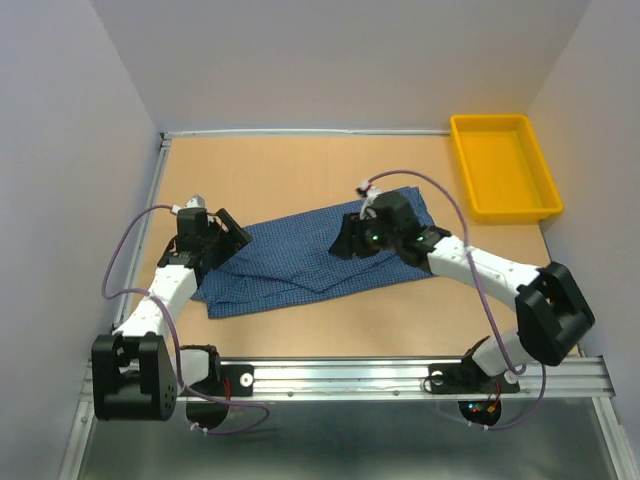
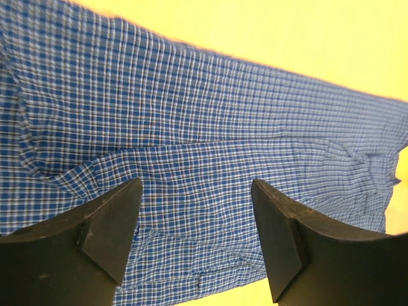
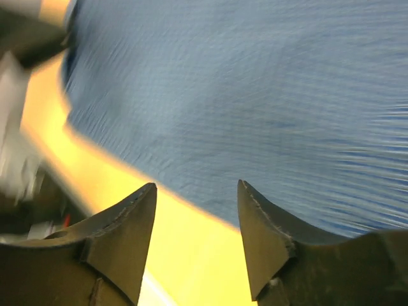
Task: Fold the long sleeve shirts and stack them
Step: Fold the shirt
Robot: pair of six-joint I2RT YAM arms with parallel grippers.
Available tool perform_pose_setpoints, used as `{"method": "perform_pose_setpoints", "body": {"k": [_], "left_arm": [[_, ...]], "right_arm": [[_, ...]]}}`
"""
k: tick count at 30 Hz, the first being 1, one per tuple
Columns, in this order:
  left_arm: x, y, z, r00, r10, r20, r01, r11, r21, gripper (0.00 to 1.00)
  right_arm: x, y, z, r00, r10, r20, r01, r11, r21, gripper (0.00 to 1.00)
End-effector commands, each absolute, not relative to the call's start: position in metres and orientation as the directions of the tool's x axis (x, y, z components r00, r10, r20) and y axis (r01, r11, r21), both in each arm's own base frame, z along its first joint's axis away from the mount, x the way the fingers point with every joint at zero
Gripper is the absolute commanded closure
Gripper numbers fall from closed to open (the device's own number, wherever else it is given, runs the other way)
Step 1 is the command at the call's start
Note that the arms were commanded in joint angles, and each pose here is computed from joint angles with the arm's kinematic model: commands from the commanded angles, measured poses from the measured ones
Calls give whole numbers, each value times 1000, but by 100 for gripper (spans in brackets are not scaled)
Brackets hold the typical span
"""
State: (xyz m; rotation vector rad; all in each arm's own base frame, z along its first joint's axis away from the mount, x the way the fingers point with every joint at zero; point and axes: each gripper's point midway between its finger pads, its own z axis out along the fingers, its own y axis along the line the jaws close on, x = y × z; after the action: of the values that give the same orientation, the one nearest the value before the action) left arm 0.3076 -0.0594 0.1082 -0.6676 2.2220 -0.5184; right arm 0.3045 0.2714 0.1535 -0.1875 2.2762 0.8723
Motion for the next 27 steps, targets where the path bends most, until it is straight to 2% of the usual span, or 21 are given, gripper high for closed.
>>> {"method": "perform_pose_setpoints", "body": {"k": [1,6,11,19,23,27], "left_arm": [[316,-75,102,-616,-604,-506,-265,764,-589,21],[331,-77,100,-610,-607,-509,-258,760,-596,23],[342,-71,86,-606,-610,-510,-296,768,-568,25],[351,-53,47,-595,-656,-465,-415,746,-521,26],[357,-37,39,-577,-677,-457,-462,732,-500,26],[362,-23,35,-568,-689,-451,-493,723,-484,26]], "right_arm": [[272,350,170,-742,16,-670,-530,598,601,42],[250,398,163,-739,-54,-672,-610,479,632,50],[250,407,123,-764,-55,-643,-585,478,655,57],[232,365,32,-844,-87,-530,-453,645,616,64],[224,333,14,-880,-70,-470,-373,714,592,65],[233,310,22,-885,-27,-464,-325,749,577,65]]}}
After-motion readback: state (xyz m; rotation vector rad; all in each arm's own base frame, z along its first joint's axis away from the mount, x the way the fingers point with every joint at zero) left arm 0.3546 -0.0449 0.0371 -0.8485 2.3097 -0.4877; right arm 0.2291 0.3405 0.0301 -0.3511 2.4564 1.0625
